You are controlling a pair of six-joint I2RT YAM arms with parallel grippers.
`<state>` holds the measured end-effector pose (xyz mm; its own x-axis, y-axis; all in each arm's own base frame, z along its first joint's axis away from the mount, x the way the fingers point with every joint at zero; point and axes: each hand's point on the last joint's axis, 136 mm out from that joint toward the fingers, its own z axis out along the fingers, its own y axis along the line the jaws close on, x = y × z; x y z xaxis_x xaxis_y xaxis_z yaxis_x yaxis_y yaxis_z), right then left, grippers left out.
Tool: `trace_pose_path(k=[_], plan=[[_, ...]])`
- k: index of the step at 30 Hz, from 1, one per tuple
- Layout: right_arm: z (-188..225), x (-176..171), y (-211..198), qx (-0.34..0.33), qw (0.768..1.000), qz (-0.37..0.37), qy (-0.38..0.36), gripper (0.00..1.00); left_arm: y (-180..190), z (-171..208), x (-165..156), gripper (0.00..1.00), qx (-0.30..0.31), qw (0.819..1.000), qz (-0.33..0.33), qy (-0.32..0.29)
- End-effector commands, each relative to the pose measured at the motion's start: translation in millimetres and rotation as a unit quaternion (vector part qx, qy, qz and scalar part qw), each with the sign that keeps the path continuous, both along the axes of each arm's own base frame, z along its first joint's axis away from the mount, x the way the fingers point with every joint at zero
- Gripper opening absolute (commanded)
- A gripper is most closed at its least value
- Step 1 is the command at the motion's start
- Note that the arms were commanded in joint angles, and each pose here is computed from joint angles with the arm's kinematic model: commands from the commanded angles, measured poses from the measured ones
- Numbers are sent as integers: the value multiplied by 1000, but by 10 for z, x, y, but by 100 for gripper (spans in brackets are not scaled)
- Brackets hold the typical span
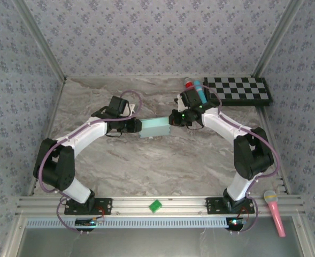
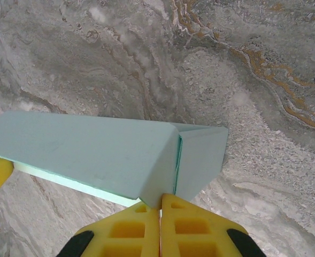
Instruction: Fold the paper box
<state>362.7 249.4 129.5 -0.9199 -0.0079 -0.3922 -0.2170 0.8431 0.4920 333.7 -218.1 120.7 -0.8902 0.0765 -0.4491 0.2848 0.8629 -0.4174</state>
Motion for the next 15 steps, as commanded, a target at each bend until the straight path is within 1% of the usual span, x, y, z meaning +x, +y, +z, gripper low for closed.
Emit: trace_pose_path(k=[1,4,8,15], plan=[[-371,-220,-131,-46,997,-1,61,8,16,137,-48,33,3,1000,-8,-15],[-368,-214,-131,-45,997,-1,61,8,23,184,-51,38,2,1000,-9,-23],[-357,-206,-124,-44,997,-2,59,8,19,287,-50,42,-7,999,-12,-39],[-326,-186,-113,-43,997,-1,56,8,68,397,16,43,-19,998,2,-60]])
